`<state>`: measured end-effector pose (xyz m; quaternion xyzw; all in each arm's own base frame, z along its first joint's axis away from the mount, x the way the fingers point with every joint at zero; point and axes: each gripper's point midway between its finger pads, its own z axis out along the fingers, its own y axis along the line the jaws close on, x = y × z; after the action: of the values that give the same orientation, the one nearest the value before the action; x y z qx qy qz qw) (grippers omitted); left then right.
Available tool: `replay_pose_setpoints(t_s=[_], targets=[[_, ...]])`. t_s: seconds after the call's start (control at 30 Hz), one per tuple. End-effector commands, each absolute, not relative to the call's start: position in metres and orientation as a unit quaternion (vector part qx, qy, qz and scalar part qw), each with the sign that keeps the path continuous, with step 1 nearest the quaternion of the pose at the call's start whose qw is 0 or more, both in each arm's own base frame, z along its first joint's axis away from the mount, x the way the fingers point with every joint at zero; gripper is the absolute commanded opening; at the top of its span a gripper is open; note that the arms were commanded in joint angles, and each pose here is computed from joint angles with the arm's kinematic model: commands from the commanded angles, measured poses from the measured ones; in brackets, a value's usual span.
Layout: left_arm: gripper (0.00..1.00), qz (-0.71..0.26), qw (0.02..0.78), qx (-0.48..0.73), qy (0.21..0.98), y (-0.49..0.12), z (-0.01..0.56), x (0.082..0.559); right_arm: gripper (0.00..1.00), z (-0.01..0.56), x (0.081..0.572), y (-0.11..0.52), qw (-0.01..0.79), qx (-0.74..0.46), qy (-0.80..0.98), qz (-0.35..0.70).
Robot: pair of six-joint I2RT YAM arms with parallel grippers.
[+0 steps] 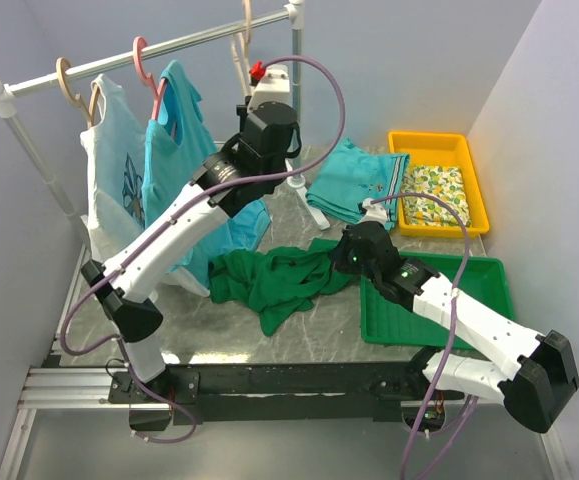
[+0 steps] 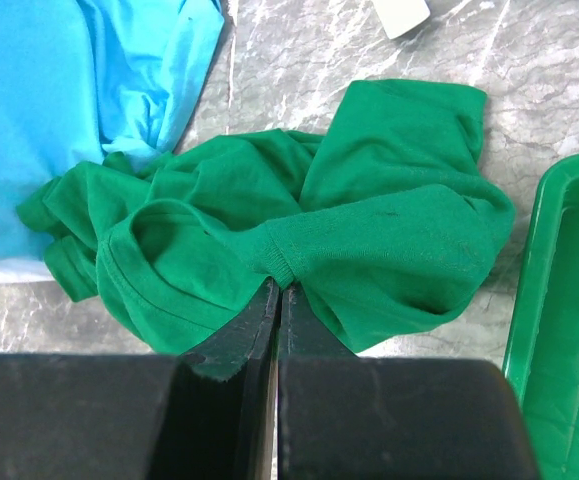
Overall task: Place the t-shirt on the hanger
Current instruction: Pick up the hanger from the clothesline.
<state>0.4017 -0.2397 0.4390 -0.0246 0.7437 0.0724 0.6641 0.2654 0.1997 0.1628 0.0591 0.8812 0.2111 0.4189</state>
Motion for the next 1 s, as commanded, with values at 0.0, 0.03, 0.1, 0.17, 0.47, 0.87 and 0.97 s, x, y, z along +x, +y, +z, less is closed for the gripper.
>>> replay_pose_setpoints(t_s=[0.0, 0.03, 0.1, 0.17, 0.47, 0.87, 0.97], targets=[[0.01, 0.052, 0.698, -0.071, 0.711, -0.208, 0.485, 0.380, 0.00, 0.182, 0.274, 0.209, 0.437, 0.063, 0.866, 0.233], [0.01, 0.046, 0.702, -0.075, 0.707, -0.203, 0.492, 0.375, 0.00, 0.183, 0.275, 0.210, 0.439, 0.062, 0.865, 0.235], [0.01, 0.039, 0.707, -0.077, 0.702, -0.198, 0.496, 0.370, 0.00, 0.183, 0.276, 0.211, 0.438, 0.061, 0.866, 0.234], [0.01, 0.026, 0.711, -0.071, 0.699, -0.199, 0.499, 0.366, 0.00, 0.183, 0.276, 0.211, 0.438, 0.059, 0.867, 0.232], [0.01, -0.015, 0.724, -0.057, 0.688, -0.190, 0.497, 0.349, 0.00, 0.178, 0.278, 0.211, 0.437, 0.061, 0.868, 0.228], [0.01, -0.074, 0.741, -0.021, 0.667, -0.189, 0.505, 0.329, 0.00, 0.183, 0.280, 0.203, 0.459, 0.074, 0.858, 0.220], [0.01, -0.095, 0.734, -0.003, 0.673, -0.191, 0.498, 0.320, 0.00, 0.185, 0.281, 0.200, 0.465, 0.075, 0.856, 0.213]])
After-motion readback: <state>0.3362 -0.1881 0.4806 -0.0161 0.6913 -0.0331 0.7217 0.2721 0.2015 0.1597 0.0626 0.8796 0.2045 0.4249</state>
